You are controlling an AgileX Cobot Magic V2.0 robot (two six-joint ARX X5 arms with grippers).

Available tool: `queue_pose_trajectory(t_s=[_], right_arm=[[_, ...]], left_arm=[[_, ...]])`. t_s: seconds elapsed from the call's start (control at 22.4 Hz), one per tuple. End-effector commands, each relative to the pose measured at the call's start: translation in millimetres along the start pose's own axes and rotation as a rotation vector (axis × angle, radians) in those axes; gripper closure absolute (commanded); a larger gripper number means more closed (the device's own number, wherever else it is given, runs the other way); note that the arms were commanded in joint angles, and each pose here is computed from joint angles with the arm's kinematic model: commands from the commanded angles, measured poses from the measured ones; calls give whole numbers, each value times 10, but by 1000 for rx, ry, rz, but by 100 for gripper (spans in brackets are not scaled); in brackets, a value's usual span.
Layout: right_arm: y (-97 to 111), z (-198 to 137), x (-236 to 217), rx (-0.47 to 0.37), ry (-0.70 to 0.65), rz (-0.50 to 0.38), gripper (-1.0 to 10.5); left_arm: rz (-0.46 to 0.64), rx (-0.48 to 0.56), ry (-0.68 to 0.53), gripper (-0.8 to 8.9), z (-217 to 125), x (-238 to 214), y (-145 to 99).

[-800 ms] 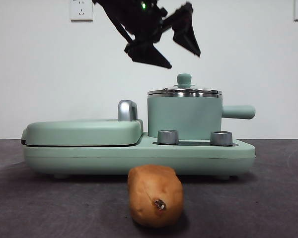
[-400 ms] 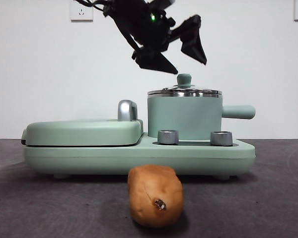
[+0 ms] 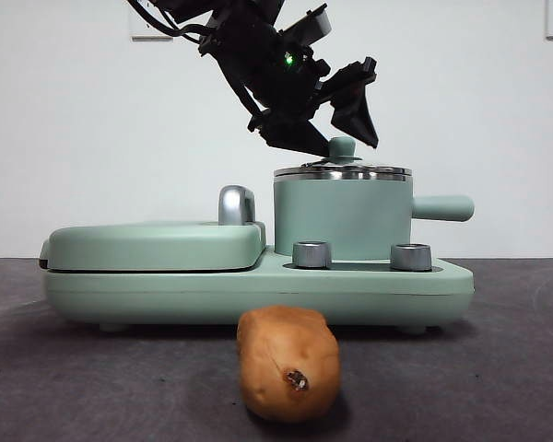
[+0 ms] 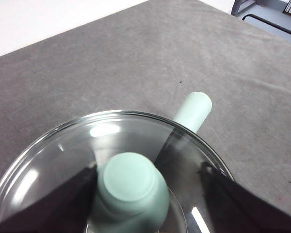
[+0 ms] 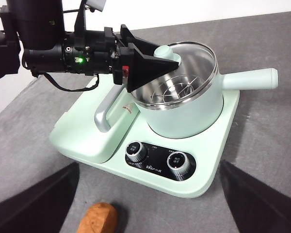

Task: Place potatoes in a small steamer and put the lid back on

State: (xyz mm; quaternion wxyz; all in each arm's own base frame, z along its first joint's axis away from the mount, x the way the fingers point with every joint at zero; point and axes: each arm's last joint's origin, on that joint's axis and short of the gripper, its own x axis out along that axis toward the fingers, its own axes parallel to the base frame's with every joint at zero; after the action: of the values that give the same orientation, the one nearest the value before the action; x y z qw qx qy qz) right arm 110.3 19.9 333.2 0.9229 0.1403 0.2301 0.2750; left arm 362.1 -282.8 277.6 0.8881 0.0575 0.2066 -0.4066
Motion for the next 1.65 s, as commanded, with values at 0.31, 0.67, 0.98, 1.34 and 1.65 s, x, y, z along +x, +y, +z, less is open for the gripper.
queue_pose_trajectory(t_s=[0.31,0.67,0.98,1.34,1.65], right_arm=[[15,11,-19,11,14,0,482],[13,-6,-20,20,28,-3,482],[12,-3,-20,18,25,-4,482],[12,-3,-19,19,26,-3,482],[62,-41,189,146,159,70,482]], left_arm=[[6,25,21,653,-84,162,-5],[4,50,9,738,-72,164,-16],[7,61,-53,784,128,118,-22],[2,43,35,790,817,-364,-102],[41,39,13,790,1175,-1268,-87]])
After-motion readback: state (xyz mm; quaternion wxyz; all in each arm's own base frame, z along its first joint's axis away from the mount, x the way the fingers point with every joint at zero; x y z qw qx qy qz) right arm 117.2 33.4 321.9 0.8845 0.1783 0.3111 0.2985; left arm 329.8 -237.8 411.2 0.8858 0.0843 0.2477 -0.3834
